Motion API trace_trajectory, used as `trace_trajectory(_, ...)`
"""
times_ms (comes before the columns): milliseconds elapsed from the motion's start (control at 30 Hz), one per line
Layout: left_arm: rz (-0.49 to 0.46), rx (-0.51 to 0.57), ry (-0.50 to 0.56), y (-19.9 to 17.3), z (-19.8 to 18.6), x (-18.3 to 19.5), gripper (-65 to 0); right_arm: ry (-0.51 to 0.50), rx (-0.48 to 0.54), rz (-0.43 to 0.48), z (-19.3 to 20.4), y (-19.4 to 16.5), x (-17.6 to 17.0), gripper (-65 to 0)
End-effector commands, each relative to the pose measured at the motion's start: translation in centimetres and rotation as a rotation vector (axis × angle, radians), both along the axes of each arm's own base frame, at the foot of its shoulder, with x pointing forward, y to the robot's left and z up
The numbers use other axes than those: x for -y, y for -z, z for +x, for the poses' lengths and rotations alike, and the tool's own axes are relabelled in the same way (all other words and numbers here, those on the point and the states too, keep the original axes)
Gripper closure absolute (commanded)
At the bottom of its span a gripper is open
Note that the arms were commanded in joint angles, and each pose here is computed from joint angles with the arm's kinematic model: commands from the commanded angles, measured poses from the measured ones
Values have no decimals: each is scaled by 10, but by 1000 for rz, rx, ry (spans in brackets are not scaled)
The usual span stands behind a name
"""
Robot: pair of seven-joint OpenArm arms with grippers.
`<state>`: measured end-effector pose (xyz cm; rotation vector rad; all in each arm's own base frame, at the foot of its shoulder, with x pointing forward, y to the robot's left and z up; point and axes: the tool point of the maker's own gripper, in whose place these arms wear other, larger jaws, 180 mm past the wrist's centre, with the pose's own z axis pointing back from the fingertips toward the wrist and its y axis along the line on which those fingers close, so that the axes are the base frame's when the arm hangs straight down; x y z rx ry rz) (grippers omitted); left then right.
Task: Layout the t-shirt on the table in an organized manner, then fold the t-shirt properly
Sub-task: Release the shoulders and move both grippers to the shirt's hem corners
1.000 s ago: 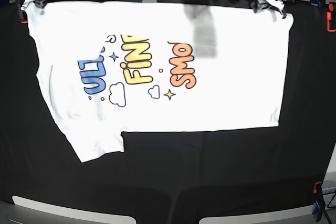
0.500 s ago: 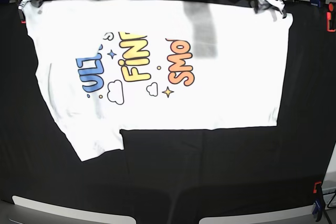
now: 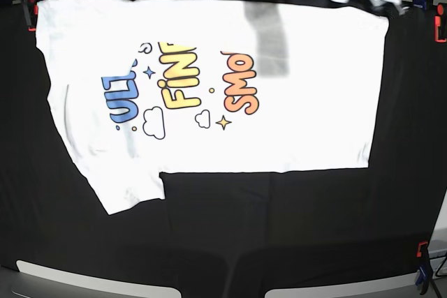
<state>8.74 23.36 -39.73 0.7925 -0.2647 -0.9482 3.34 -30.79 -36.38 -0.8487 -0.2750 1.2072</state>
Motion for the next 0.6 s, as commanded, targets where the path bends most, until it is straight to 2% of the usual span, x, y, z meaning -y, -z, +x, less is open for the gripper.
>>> trace_trajectory(0,81,89,-21,-20,10,-13,-220,-3,58,24,8,-11,-6,-291)
trace_trajectory(33,154,150,-35,-34,16,-22,-220,19,82,45,11,-14,-9,-290)
trace_trajectory(100,209,291,-20,-56,31,-26,-220,39,124,90,22,-20,-18,-290)
trace_trajectory(167,218,386,14,-70,45,-23,-220,68,163,135,37,-25,-24,-290)
trace_trajectory(267,206,466,37,-80,66,-20,-220,107,239,191,66,-32,-30,-290)
trace_trajectory(367,158,539,44,-89,97,-18,-220,130,308,235,97,-37,-31,-290)
trace_trajectory(567,-46,678,-25,-115,178,-25,-219,189,398,343,160,-54,-24,-290)
